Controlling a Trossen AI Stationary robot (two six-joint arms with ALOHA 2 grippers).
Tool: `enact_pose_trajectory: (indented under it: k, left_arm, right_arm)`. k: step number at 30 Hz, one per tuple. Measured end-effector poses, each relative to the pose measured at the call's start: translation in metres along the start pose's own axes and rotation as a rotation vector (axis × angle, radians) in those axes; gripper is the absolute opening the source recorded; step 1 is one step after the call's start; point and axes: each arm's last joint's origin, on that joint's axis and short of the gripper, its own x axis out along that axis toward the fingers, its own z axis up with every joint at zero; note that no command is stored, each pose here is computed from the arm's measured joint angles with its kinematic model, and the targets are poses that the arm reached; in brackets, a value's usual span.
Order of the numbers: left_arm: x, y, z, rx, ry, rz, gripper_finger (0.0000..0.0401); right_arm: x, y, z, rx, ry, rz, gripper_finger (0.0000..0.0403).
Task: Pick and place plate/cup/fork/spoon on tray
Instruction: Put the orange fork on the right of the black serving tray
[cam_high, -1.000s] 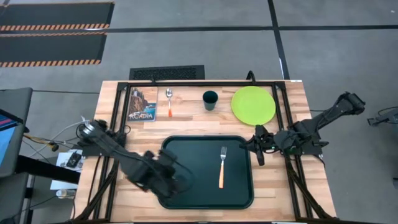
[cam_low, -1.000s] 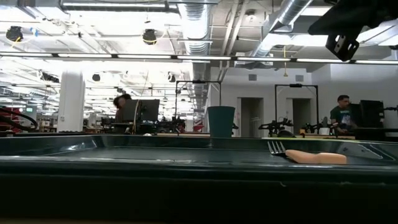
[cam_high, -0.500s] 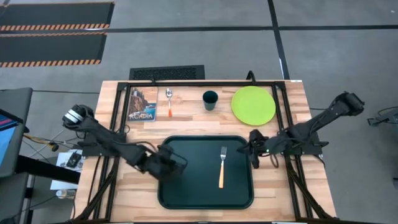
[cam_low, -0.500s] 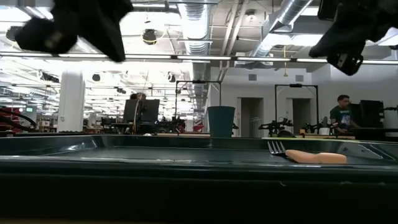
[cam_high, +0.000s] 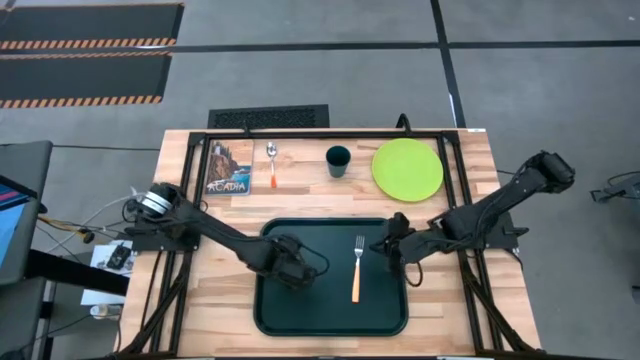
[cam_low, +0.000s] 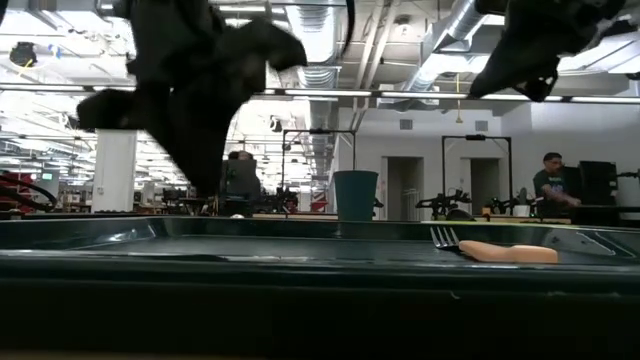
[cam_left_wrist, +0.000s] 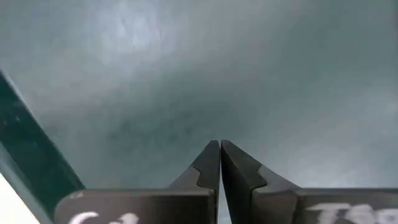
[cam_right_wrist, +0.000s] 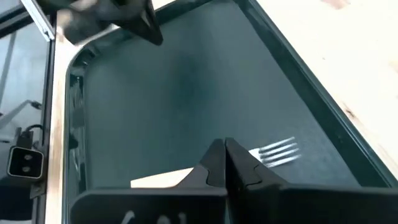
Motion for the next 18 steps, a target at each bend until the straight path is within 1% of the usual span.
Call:
enact_pose_trajectory:
  k: [3,6,10,18]
  left_arm:
    - [0.017,0.000,-0.004,0.007,0.056,0.046,0.0000]
    - [0.026,-0.002,-0.005,0.007,0.060,0.053,0.0000]
    - [0.026,-0.002,-0.002,0.015,0.059,0.052,0.0000]
    - [0.031,-0.001,0.002,0.008,0.059,0.066,0.0000]
  right_arm:
    - [0.006,0.003,-0.001,-0.020,0.027,-0.023,0.0008]
    - [0.011,0.002,-0.004,-0.021,0.068,-0.059,0.0008]
    - [0.025,0.001,-0.010,-0.029,0.122,-0.088,0.0008]
    - [0.061,0.005,-0.029,-0.058,0.172,-0.131,0.0008]
